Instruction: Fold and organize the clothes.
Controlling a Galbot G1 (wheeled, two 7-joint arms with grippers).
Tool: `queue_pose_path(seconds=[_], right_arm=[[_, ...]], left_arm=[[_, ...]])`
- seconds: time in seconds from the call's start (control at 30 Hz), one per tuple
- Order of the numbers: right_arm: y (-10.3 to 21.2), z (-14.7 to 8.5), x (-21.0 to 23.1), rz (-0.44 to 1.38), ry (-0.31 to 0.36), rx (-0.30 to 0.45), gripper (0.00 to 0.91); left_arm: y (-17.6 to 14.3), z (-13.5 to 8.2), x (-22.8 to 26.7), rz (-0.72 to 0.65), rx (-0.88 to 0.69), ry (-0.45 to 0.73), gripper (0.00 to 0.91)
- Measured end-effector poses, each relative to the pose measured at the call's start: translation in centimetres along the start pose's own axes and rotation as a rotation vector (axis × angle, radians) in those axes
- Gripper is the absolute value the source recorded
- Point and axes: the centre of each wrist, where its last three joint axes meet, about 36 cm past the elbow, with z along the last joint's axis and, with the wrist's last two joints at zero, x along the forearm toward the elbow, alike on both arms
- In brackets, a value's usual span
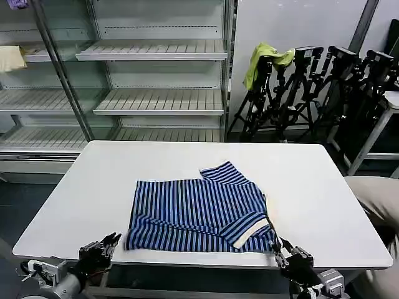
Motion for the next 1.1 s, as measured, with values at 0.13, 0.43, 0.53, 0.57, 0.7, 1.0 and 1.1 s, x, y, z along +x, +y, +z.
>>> queue_pose_path(seconds=[0.13,0.43,0.53,0.57,0.7,1.0,1.1], right_arm=[[-0.7,-0.9,0.0,-0.007,-0.038,0.003,0.907],[-2.0,-4.4,-3.9,0.014,-0.163,-0.034,0.907],[-1.9,-5.7,-6.9,0.019,-0.191,-0.057,0.907],[-1.9,-6.2,-7.9,0.02,-0.198,-0.066,0.907],[-1.5,-8.1,-12.3,0.015,-0.216,-0.098,0.907],[0.0,-12.6,-21.5,-0.002,-0.198,-0.127,0.907],[0.1,-13.9,-24.1,0.009,-0.18,-0.131,0.907]], left_arm=[[0.3,-1.4,0.5,-0.005,-0.014,-0.032,0.907],[1.6,-3.9,-0.2,-0.019,-0.051,-0.091,0.907],[1.8,-4.5,-1.4,-0.006,-0.059,-0.102,0.907],[1.8,-4.7,-1.9,0.001,-0.058,-0.106,0.907],[1.9,-5.4,-3.9,0.019,-0.056,-0.121,0.907],[3.0,-6.9,-10.0,0.023,-0.008,-0.1,0.907],[3.6,-7.4,-12.3,0.016,0.007,-0.086,0.907]])
